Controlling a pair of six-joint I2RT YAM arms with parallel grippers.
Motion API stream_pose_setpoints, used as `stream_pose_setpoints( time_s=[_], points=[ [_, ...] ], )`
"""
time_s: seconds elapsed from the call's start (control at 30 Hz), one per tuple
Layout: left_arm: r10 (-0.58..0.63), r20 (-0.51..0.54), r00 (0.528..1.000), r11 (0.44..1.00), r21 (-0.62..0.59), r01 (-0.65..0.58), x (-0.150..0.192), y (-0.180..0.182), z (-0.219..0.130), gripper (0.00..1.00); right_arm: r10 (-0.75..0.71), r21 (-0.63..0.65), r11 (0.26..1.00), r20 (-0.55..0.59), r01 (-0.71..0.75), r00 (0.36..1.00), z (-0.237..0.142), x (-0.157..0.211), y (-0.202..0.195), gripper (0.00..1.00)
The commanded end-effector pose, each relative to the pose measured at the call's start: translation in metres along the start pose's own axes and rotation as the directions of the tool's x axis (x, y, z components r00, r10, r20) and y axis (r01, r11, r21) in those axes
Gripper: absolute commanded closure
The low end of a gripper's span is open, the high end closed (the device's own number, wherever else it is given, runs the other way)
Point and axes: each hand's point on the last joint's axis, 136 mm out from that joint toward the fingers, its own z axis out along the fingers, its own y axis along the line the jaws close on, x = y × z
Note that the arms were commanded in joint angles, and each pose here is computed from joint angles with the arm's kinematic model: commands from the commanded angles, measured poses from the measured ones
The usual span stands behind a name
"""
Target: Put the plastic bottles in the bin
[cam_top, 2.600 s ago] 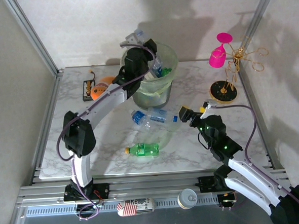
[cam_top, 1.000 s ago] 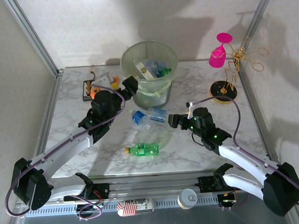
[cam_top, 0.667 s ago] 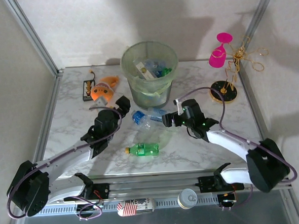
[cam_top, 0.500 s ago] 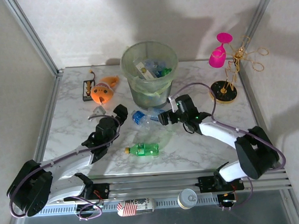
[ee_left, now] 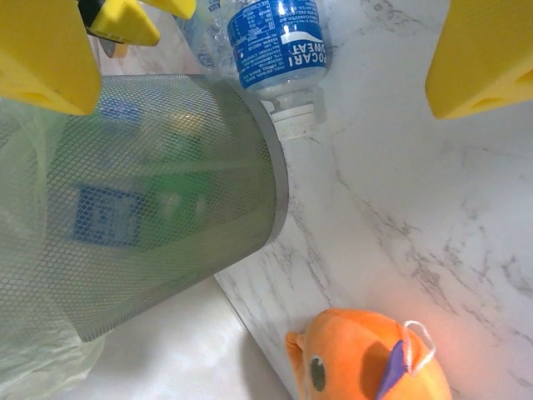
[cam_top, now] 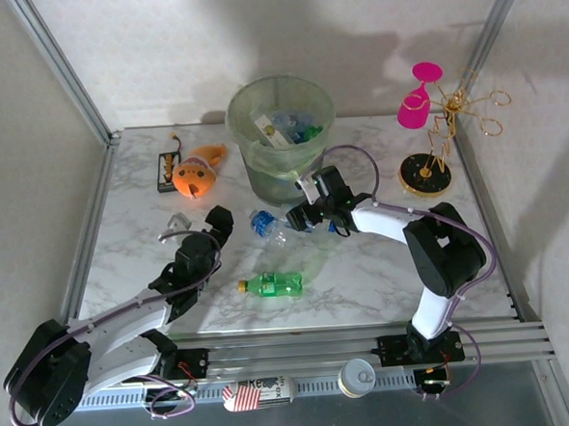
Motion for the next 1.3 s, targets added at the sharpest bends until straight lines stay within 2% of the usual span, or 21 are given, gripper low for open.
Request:
stream_pose_setpoints(
  time_s=[0.0, 0.23, 0.53, 0.7, 1.07, 1.27],
  points=[
    [-0.025, 0.061, 0.998, 0.999, -0.024, 0.027, -0.012, 0.01, -0.005, 0.0, -0.013, -0.048, 0.999, -0.033, 0.011, 0.999, 0.009, 0.008, 0.01, 0.01],
    [-0.022, 0.076, 0.997, 0.999, -0.039, 0.025, -0.016, 0.015, -0.008, 0.0, 0.042, -0.101, 0.994, -0.052, -0.047, 0.998, 0.005, 0.029, 0.025, 0.01],
    [-0.035, 0.066, 0.997, 0.999, -0.031, 0.037, -0.013, 0.012, -0.005, 0.0, 0.033, -0.093, 0.995, -0.058, -0.039, 0.998, -0.003, 0.042, 0.04, 0.01],
    [-0.045, 0.053, 0.998, 0.999, -0.023, 0.046, -0.01, 0.01, -0.004, 0.0, 0.04, -0.084, 0.995, -0.054, -0.044, 0.998, -0.002, 0.046, 0.039, 0.05],
    [-0.052, 0.043, 0.998, 0.998, -0.033, 0.053, -0.009, 0.015, -0.006, 0.0, 0.038, -0.047, 0.998, -0.044, -0.04, 0.998, 0.011, 0.041, 0.034, 0.24],
    [-0.057, 0.049, 0.997, 0.998, -0.039, 0.059, -0.01, 0.018, -0.008, 0.0, 0.034, -0.05, 0.998, -0.041, -0.036, 0.999, 0.012, 0.04, 0.036, 0.38]
  ],
)
